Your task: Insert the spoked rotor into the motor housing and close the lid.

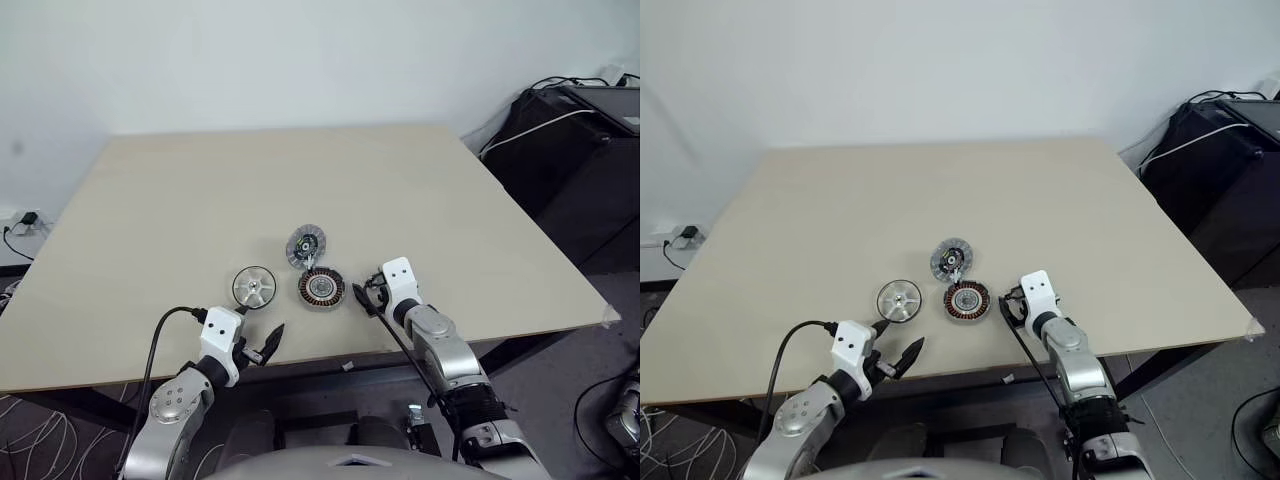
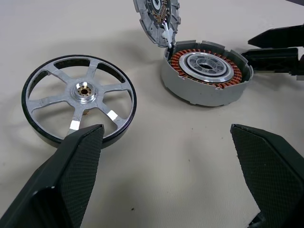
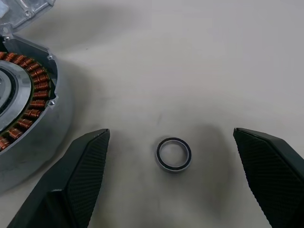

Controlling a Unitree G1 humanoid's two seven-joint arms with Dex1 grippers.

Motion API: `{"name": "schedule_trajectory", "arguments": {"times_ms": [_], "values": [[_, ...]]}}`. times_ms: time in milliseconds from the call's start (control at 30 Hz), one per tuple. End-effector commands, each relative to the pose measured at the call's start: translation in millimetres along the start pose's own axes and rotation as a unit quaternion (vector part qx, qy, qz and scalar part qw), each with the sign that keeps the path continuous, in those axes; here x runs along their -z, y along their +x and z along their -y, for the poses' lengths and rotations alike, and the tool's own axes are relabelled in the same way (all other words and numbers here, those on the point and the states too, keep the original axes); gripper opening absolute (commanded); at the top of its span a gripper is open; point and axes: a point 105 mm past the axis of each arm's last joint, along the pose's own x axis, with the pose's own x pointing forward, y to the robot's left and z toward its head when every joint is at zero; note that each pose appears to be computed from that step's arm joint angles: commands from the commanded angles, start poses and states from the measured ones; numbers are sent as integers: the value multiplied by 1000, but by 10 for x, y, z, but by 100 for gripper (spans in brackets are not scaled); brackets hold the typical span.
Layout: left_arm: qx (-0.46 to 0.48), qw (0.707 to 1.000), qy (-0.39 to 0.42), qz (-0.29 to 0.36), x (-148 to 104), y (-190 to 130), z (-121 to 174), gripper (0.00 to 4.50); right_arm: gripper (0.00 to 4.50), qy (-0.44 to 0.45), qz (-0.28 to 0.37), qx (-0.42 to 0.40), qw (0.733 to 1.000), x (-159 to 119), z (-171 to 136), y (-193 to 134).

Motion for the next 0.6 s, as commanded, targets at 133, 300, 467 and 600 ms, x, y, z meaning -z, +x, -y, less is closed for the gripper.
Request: {"name": "schedule_trajectory", "arguments": {"times_ms": [133,300,467,600], "values": [[2,1000,12,28,-157,1,30,450,389,9,18,-1,1000,-78,30,46],[2,999,14,29,-168,-6,30,450,228,18,6,-5,1000,11,21,48],[2,999,15,29,-181,-6,27,450,136,25,1,-11,1000,69,-21,32],[3,999,15,30,-189,-1,31,450,136,26,12,-18,999,30,-61,-5]]}}
